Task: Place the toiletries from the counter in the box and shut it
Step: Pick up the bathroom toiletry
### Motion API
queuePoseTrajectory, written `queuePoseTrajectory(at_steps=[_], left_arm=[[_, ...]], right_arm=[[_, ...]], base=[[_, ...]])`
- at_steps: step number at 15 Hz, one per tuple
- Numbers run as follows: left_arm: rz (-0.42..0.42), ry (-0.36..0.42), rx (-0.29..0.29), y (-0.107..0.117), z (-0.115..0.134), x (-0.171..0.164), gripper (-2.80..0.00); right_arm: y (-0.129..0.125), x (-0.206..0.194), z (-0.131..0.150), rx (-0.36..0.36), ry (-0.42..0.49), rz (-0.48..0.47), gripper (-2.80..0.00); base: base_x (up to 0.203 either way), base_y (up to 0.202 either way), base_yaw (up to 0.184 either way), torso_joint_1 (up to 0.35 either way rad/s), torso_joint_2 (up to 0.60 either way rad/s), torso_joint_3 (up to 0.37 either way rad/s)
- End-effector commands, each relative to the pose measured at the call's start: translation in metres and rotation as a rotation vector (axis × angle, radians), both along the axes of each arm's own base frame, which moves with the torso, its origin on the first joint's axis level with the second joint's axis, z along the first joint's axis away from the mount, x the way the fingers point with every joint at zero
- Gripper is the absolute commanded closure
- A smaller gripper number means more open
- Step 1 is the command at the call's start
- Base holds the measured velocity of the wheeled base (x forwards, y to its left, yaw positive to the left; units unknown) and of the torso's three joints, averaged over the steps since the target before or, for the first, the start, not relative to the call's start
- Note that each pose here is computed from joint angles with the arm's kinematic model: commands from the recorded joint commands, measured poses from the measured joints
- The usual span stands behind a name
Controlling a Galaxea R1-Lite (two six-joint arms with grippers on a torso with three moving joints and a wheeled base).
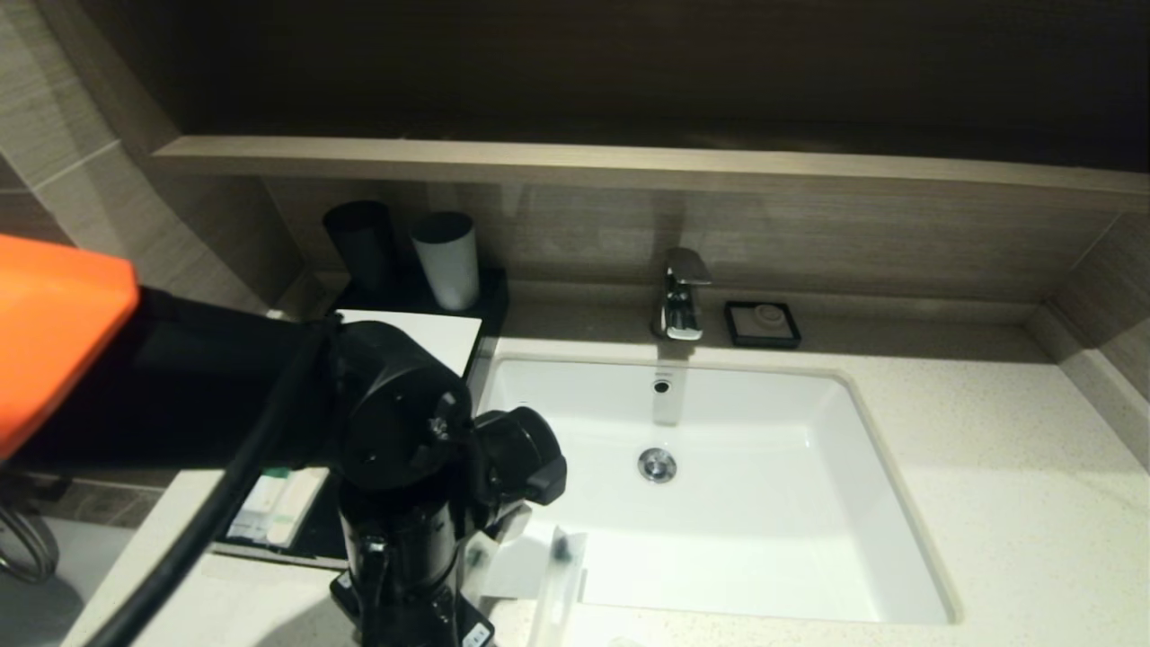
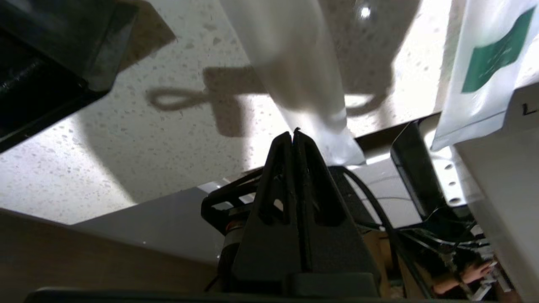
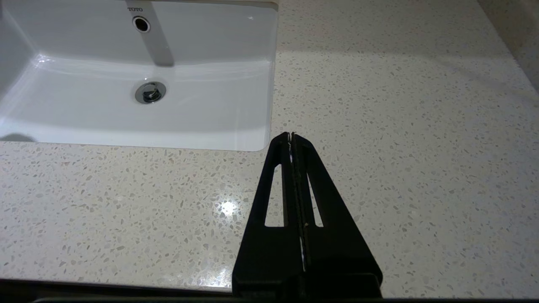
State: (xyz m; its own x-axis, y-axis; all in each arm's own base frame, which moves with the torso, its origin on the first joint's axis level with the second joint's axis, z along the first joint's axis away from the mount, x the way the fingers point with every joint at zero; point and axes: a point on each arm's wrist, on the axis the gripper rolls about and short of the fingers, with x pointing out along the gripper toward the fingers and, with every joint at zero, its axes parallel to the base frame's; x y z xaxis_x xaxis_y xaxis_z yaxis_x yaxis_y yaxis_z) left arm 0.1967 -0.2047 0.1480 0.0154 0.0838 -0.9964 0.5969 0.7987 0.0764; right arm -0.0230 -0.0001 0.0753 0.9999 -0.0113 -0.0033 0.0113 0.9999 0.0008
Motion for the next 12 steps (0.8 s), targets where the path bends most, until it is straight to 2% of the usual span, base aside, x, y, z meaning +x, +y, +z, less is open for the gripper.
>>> queuePoseTrajectory(at_steps=[1,12], left_arm=[[-0.021,0.023,0.028,-0.0013,-0.0026,-0.0026,0.0],[-0.068,0.059,0.056,-0.0083,-0.0108,-0.0034,0.0]], right_arm=[[0.0,0.0,-0.0001,0.001,0.0,0.001,0.0],[0.0,0.0001,-0.0001,-0.001,0.001,0.001,0.0]], base=[[0.0,0.0,0.0,0.0,0.0,0.0],[0.0,0.0,0.0,0.0,0.0,0.0]])
